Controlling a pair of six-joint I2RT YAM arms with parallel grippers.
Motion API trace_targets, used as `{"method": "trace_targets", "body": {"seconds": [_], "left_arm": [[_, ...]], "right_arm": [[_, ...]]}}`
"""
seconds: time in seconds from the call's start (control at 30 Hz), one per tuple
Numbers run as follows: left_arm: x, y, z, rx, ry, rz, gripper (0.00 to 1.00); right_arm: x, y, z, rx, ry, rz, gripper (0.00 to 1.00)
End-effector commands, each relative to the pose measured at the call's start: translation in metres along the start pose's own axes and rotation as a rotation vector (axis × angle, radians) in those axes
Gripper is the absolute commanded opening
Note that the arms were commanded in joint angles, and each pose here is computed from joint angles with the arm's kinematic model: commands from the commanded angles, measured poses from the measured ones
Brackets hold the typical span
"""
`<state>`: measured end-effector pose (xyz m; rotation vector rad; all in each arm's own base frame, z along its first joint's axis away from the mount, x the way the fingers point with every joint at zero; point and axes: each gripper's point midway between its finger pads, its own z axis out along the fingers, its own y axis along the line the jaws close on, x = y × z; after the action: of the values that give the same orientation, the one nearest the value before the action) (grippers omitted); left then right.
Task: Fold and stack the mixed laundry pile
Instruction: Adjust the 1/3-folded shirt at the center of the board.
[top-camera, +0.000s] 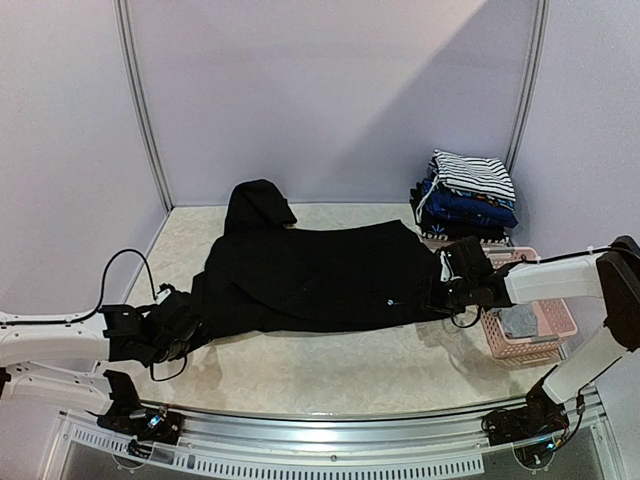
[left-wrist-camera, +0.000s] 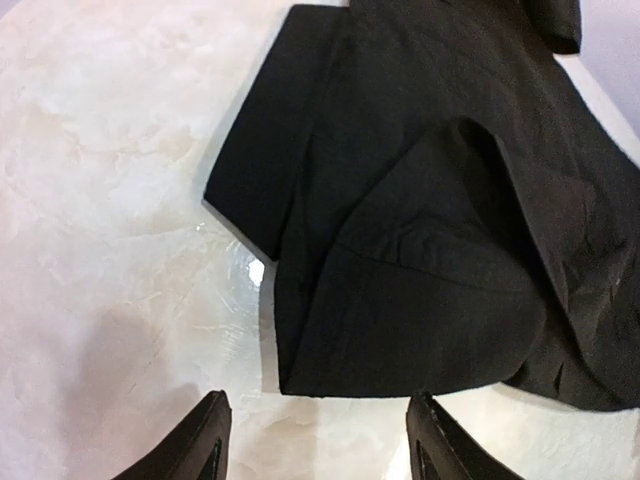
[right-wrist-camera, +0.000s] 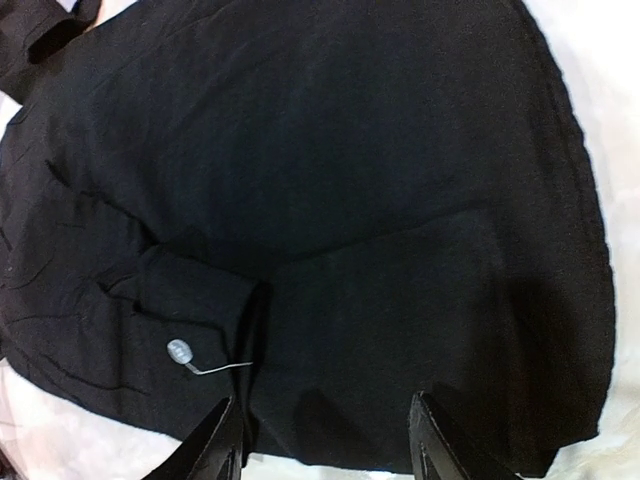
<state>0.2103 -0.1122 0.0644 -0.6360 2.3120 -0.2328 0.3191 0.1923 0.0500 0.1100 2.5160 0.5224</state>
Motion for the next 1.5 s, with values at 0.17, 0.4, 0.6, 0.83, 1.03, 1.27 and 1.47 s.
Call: {"method": "trace_targets", "body": {"seconds": [0.17,0.4,0.6,0.83,1.03,1.27,1.47], "left_arm": [[0.006,0.015,0.026,0.017,-0.028,-0.213,0.57],[0.005,0.017,0.039,0.024,-0.081,-0.238,0.53],[0.007,0.007,0.053,0.022,-0.087,-0.236,0.49],[0.009,0.012,0.066,0.01,-0.117,-0.241,0.13],[-0.003,0.022,0.06,-0.042,-0.127,-0.194,0.0],[-0.027,0.05,0.034,-0.135,-0.171,-0.122,0.0],[-0.028,0.066,0.029,-0.161,-0.173,-0.118,0.0]], "right_arm": [[0.005,-0.02,0.011,0.074,-0.002,0.003,0.56],[0.008,-0.023,0.015,0.082,0.009,0.003,0.56],[0.011,-0.028,0.021,0.092,0.029,0.011,0.55],[0.015,-0.037,0.025,0.112,0.047,0.023,0.55],[0.017,-0.045,0.026,0.131,0.056,0.037,0.54],[0.017,-0.052,0.029,0.15,0.06,0.045,0.54],[0.02,-0.052,0.034,0.145,0.077,0.046,0.53]]}}
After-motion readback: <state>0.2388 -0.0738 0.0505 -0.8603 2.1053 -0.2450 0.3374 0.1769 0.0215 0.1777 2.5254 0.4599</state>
